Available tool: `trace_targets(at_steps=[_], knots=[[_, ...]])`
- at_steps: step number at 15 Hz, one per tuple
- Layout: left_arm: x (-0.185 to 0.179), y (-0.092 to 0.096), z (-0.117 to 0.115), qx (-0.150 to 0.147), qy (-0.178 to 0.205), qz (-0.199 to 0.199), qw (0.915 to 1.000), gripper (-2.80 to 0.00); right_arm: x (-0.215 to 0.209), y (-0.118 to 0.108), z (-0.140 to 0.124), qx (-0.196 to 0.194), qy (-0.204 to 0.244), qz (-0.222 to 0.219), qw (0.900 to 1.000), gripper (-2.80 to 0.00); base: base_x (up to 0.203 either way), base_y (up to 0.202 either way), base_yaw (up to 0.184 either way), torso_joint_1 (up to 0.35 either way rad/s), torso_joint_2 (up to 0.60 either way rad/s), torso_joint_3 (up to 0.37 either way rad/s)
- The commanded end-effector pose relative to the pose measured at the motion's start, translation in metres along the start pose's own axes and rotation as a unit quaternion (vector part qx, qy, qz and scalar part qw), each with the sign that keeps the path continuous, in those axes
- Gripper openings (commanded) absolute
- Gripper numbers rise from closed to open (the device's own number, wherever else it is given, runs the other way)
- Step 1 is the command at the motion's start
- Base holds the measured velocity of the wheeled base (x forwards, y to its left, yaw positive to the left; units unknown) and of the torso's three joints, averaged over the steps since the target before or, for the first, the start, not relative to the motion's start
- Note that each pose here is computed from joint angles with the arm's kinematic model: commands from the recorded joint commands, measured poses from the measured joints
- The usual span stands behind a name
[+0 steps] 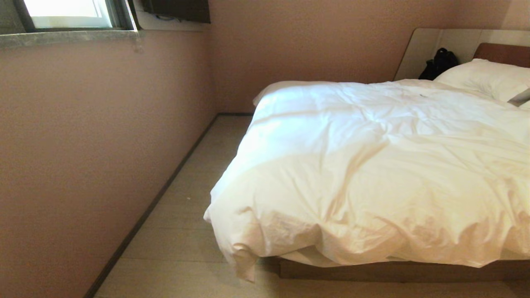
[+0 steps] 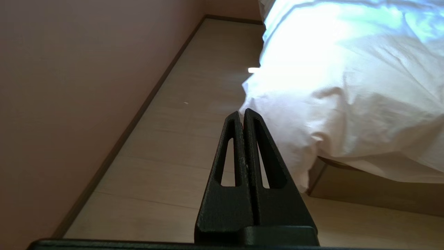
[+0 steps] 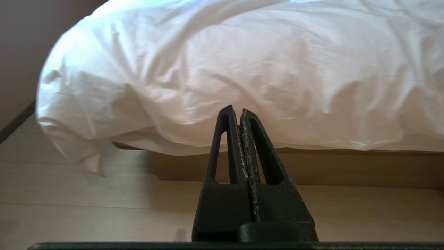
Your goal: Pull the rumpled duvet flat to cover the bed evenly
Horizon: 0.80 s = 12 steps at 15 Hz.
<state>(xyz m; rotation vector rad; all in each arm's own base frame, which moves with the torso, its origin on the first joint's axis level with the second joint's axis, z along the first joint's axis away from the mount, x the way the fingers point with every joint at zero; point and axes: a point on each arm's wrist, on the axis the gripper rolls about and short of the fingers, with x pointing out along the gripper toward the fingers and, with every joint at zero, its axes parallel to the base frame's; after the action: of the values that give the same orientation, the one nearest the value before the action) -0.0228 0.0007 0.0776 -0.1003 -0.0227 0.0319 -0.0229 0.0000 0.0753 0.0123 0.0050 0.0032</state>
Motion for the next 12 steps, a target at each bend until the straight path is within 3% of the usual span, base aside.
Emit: trace_targets(at_steps=[1,8,12], knots=[[0.0000,0.0000,0.0000,-0.001,0.000,0.000,1.0000,-2.80,0.0000,0.0000,0.0000,0.000,0.000,0.000,1.000,-2.80,0.000,0.186,0.001,0.007,0.00,0.002],[0.0000,0.0000,0.0000,-0.001,0.000,0.000,1.0000,-2.80,0.0000,0.0000,0.0000,0.000,0.000,0.000,1.000,-2.80,0.000,0.194,0.000,0.002,0.00,0.002],[0.0000,0.0000,0.0000,-0.002,0.000,0.001,1.0000,-2.80,0.0000,0.0000,0.0000,0.000,0.000,0.000,1.000,-2.80,0.000,0.042,0.001,0.001,0.00,0.000]])
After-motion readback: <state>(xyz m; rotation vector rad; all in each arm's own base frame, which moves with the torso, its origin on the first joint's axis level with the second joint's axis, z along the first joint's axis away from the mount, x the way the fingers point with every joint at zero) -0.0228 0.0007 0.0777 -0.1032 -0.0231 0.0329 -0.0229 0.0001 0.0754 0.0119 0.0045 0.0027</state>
